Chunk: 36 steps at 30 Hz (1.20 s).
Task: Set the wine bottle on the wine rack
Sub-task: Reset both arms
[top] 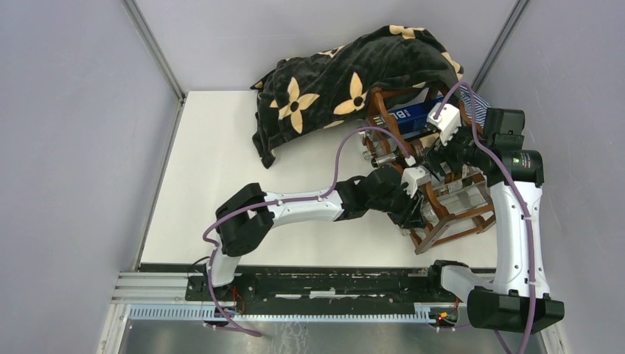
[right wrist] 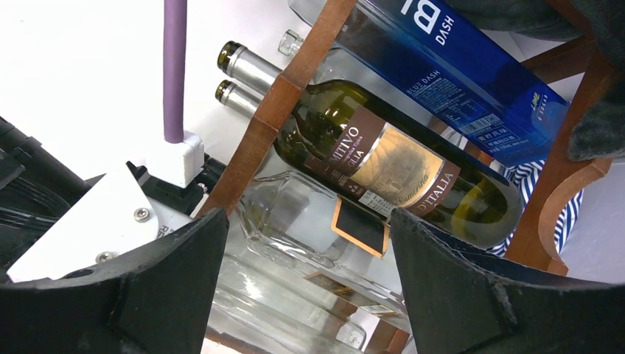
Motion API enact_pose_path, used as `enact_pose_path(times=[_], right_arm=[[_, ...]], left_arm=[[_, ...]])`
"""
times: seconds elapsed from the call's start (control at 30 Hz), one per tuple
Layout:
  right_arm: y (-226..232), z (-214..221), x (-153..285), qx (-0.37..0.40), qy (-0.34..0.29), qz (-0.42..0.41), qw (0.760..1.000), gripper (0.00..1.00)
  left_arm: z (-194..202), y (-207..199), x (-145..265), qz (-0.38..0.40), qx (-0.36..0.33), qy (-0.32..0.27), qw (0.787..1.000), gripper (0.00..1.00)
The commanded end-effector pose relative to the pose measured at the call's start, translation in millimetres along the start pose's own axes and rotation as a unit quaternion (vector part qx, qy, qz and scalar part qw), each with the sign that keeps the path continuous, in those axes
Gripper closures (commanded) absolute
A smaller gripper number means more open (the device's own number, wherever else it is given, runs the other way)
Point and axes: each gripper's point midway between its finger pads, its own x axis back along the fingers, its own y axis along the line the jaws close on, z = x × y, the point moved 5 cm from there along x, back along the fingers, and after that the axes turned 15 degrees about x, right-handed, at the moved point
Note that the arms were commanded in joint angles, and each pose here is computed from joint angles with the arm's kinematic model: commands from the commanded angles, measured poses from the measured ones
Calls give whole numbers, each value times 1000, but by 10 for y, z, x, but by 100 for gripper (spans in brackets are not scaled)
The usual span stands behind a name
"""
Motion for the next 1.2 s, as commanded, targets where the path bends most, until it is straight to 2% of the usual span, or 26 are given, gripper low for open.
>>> enact_pose_path(times=[0.0, 0.13, 0.47, 0.73, 1.17], right_arm=[[75, -78, 39, -6, -22, -8, 1000, 13], [73, -89, 52, -4, -23, -6, 1000, 13], [74, -100, 66, -3, -24, -5, 1000, 13], [71, -101, 66, -3, -24, -6, 1000, 13], [81, -141, 88, -2, -32, -8, 999, 13]], left_arm=[[-539, -414, 106, 65, -11, -126, 990, 56], [-488, -353, 101, 50, -14, -116, 992, 47], [-470, -259, 182, 6, -24, -113, 993, 36], [-468, -185, 296, -31, -32, -120, 992, 35], [-477, -286, 648, -52, -61, -136, 988, 35]])
